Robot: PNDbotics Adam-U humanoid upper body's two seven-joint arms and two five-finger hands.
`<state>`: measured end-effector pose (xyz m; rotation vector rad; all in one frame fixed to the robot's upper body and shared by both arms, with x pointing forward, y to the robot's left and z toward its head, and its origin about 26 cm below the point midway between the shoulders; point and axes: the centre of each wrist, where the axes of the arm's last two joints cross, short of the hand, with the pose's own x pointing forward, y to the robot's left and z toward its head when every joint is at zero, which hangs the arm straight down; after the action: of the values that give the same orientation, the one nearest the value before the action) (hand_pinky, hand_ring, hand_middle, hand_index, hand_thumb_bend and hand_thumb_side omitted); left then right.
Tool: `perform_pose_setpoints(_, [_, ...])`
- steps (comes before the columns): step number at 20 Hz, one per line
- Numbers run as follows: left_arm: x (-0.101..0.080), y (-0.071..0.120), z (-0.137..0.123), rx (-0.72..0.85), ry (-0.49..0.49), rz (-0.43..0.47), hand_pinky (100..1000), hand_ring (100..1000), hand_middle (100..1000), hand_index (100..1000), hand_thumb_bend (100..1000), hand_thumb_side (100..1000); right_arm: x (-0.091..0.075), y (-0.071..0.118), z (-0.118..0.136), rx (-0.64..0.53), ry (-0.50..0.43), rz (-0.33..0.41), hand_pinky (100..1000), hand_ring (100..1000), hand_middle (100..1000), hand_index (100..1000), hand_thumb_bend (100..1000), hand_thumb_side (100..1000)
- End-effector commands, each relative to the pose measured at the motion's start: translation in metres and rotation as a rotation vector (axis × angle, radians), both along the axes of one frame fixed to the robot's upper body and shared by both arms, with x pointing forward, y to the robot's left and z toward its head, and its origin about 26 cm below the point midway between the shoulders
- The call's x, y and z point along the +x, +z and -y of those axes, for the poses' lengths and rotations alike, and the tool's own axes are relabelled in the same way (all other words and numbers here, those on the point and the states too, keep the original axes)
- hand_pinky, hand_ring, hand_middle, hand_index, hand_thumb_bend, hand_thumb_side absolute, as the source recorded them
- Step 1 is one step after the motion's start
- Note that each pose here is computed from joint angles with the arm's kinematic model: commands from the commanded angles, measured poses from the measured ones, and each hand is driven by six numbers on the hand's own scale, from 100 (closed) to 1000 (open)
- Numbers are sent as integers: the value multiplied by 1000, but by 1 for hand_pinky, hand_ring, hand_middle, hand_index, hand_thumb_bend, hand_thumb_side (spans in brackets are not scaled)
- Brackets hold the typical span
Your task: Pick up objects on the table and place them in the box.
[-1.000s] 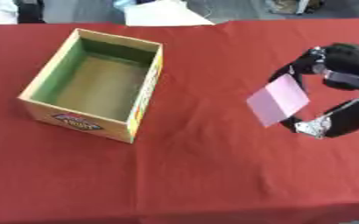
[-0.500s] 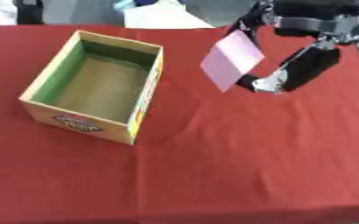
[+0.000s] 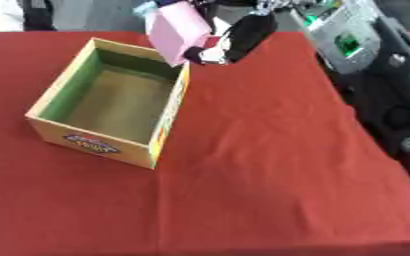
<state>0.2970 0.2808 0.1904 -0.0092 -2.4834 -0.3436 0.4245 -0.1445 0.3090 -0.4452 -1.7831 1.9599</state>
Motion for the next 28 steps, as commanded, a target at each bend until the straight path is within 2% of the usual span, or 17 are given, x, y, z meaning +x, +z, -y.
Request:
perform_pose_setpoints(1, [-1, 9, 3, 6, -24, 33, 530, 680, 597, 790, 100, 761, 11, 2, -15, 13, -26, 27, 714, 580, 399, 622, 100, 508])
perform_pose_setpoints(6, [2, 17, 8, 0, -53, 61, 532, 681, 599, 789, 100, 757, 25, -16, -39, 21, -75, 40, 710, 580, 400, 619, 100, 511])
perform_pose_setpoints(10, [5, 27, 12, -2, -78, 98, 536, 682, 600, 788, 100, 750, 35, -37, -51, 13, -123, 35, 708, 579, 400, 619, 100, 521])
perform_pose_setpoints(15, [7, 37, 16, -4, -111, 144, 540, 683, 602, 787, 100, 744, 44, -60, -57, -1, -182, 42, 704, 578, 401, 615, 100, 528])
perform_pose_setpoints(19, [8, 38, 17, -4, -117, 150, 540, 683, 602, 787, 100, 744, 47, -68, -58, -7, -194, 57, 703, 579, 402, 615, 100, 533])
perform_pose_setpoints(22, [8, 40, 19, -4, -125, 153, 539, 683, 602, 787, 100, 746, 49, -86, -60, -23, -215, 32, 705, 583, 407, 618, 100, 530])
perform_pose_setpoints(24, [8, 40, 19, -5, -128, 151, 539, 683, 602, 787, 100, 746, 50, -93, -62, -35, -212, 33, 709, 590, 420, 630, 100, 532])
perform_pose_setpoints(28, [8, 39, 20, -5, -130, 145, 538, 683, 602, 788, 100, 748, 50, -98, -65, -56, -212, 54, 722, 655, 513, 727, 100, 588])
